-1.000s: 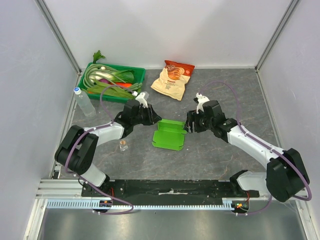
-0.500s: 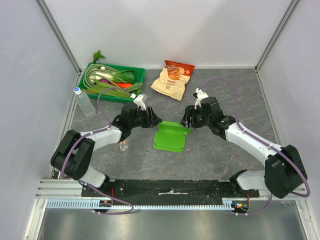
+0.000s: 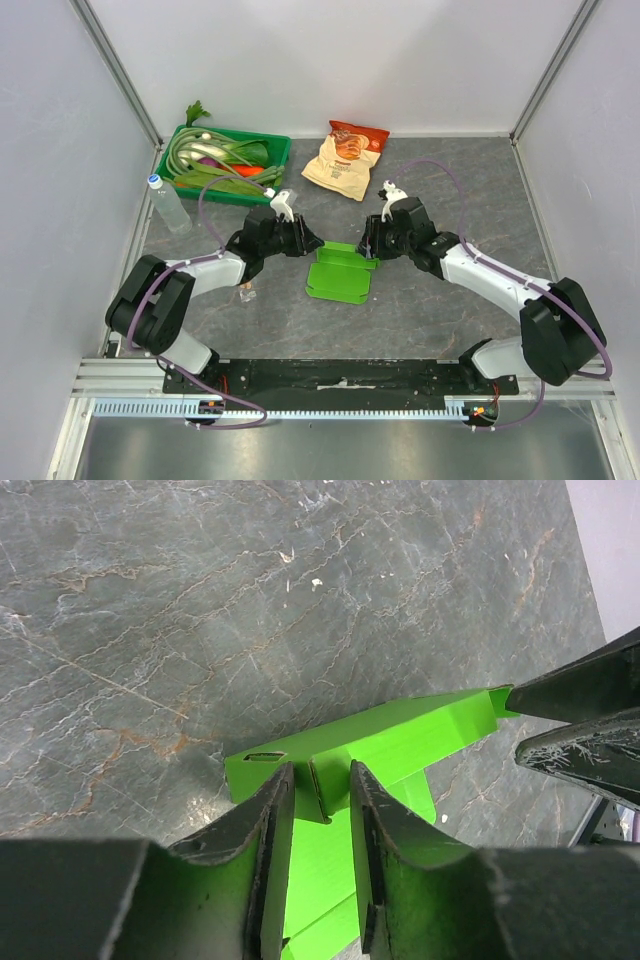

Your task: Fold the paper box

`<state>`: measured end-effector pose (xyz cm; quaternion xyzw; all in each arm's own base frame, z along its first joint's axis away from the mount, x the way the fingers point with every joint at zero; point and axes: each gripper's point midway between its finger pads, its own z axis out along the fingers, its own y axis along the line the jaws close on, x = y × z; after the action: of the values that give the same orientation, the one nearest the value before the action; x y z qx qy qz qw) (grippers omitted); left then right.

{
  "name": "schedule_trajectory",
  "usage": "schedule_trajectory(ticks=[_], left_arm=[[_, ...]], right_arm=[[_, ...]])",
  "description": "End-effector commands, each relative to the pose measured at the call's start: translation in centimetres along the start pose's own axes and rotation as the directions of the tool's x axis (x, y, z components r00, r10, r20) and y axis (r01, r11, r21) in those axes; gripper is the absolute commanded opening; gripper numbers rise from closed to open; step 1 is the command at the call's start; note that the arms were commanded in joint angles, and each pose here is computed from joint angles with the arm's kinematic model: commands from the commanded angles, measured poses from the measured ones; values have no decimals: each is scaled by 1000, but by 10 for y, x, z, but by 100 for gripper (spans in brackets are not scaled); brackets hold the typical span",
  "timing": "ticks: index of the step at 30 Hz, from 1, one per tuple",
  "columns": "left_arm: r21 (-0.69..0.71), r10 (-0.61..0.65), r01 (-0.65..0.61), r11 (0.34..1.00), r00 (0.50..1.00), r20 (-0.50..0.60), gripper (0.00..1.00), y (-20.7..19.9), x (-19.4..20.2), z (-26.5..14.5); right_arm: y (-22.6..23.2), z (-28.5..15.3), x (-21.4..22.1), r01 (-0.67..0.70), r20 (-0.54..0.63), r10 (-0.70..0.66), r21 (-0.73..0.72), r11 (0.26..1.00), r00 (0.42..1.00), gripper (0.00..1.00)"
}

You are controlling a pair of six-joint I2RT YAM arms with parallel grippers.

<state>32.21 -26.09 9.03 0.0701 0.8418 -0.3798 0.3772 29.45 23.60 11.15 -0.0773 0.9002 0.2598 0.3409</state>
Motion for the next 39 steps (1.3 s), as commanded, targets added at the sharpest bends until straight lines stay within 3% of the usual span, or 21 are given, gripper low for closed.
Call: schedule_trajectory(ticks=[1,12,21,23,25,27,32,38,39], left_arm=[[23,-9,9,1000,1000,-17,34,-1,8,1],[23,-24,25,999,999,-31,31,0,16,-3],[34,-40,42,999,999,-36,31,-1,21,-5],[36,-38,40,999,999,-36,31,-1,21,-5],[38,-35,36,999,999,-31,31,-2,20,-7],[35,-34,35,999,999,-29,31,-2,20,-8],[37,-34,35,999,999,-32,31,-2,21,-7],[41,-29,30,999,999,-23,31,-4,17,-8],[39,-29,30,999,999,-23,31,-3,18,-8]], right_arm=[[0,-1,-12,-50,48,49,19,999,998,54],[12,13,-4,-177,52,181,-76,981,982,52],[31,15,-15,-367,86,408,-297,882,909,46],[25,15,-16,-393,93,440,-312,865,893,40],[20,15,-13,-399,97,442,-289,870,892,47],[16,15,-11,-410,98,452,-286,866,887,47],[14,16,-14,-462,87,509,-310,831,856,33],[12,18,-8,-566,41,620,-365,740,784,1],[10,23,-3,-587,22,637,-365,723,771,0]])
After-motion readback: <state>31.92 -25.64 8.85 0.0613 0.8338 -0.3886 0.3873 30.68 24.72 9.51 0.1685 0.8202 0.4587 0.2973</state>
